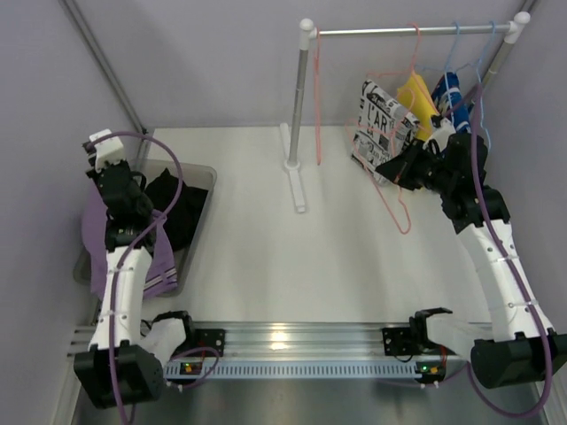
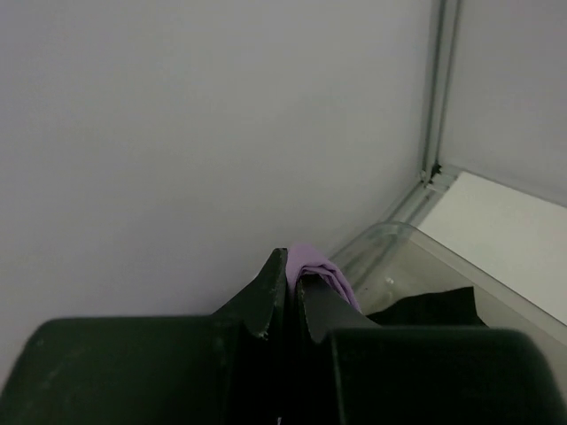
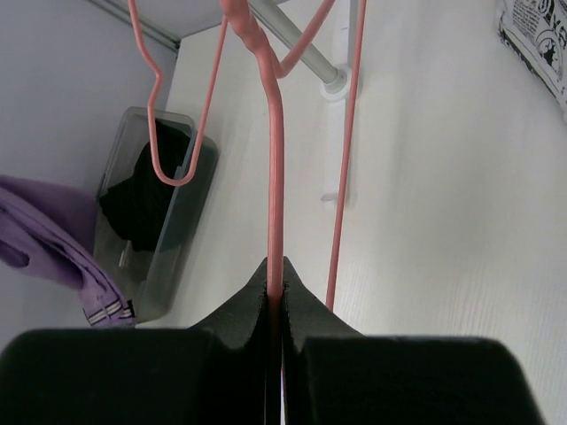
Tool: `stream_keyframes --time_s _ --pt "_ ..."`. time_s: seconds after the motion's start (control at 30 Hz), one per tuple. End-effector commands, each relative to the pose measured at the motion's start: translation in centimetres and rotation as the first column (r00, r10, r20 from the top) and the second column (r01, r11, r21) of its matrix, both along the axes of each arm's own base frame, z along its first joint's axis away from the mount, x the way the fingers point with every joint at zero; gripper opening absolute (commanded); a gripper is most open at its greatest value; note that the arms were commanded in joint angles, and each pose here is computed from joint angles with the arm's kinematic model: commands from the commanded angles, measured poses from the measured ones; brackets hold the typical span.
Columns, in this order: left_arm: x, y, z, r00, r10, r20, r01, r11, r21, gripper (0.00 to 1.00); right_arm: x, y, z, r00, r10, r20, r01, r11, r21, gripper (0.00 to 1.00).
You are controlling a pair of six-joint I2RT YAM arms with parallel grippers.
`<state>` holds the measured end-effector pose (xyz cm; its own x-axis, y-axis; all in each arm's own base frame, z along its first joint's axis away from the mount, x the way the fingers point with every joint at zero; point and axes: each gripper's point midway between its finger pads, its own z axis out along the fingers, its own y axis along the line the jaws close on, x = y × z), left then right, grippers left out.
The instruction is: Remove the trousers from the hanger
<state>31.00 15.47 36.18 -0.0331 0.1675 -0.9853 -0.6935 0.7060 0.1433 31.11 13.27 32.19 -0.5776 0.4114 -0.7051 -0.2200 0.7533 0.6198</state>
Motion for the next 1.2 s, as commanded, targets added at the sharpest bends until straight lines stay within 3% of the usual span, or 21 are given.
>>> stream_keyframes --time_s 0.0,0.2,0.47,0.67,0.8,0.87,0.97,1.0,1.1,1.13,1.17 --pt "3.8 -1.6 2.2 0.970 -0.135 0.200 0.140 0.990 -0.013 0.00 0.0 0.4 3.1 0.994 0.034 0.106 -0.032 0.999 -0.027 0.00" --pt "9.9 -3.5 -1.1 0.958 -0.247 0.143 0.252 0.968 -0.012 0.00 0.2 0.4 2.9 0.994 0.037 0.103 -0.033 0.999 -0.037 0.00" --pt "13.0 -5.6 -7.8 0.955 -0.295 -0.026 0.294 0.955 -0.027 0.00 -0.1 0.2 3.2 0.992 0.042 0.118 -0.036 0.998 -0.052 0.00" --pt "11.8 -7.8 -10.4 0.912 -0.401 -0.086 0.389 0.912 -0.130 0.01 -0.7 0.1 3.9 0.988 0.057 0.143 -0.048 0.996 -0.071 0.00" --pt "8.7 -11.1 -11.2 0.832 -0.546 -0.095 0.511 0.822 -0.252 0.05 -1.1 -0.1 4.4 0.984 0.059 0.168 -0.046 0.995 -0.085 0.00" --pt "6.6 -13.8 -11.7 0.755 -0.648 -0.100 0.595 0.741 -0.312 0.05 -1.2 -0.1 4.2 0.984 0.061 0.169 -0.046 0.995 -0.088 0.00" --pt "4.2 -14.3 -14.1 0.733 -0.658 -0.174 0.565 0.731 -0.383 0.24 -1.3 0.0 4.0 0.984 0.064 0.165 -0.050 0.995 -0.084 0.00" --pt "3.7 -14.3 -14.9 0.722 -0.660 -0.207 0.558 0.733 -0.389 0.53 -1.2 0.0 4.1 0.984 0.064 0.166 -0.050 0.995 -0.084 0.00" --pt "2.6 -13.8 -17.2 0.717 -0.637 -0.282 0.499 0.752 -0.431 0.84 -1.3 0.1 4.2 0.983 0.066 0.172 -0.053 0.995 -0.083 0.00" --pt "2.5 -13.8 -17.6 0.713 -0.636 -0.295 0.490 0.753 -0.440 0.98 -1.3 0.1 4.3 0.982 0.069 0.175 -0.055 0.995 -0.085 0.00" --pt "2.2 -14.0 -17.7 0.699 -0.647 -0.305 0.490 0.744 -0.455 0.99 -1.3 0.1 4.4 0.982 0.069 0.177 -0.055 0.995 -0.086 0.00"
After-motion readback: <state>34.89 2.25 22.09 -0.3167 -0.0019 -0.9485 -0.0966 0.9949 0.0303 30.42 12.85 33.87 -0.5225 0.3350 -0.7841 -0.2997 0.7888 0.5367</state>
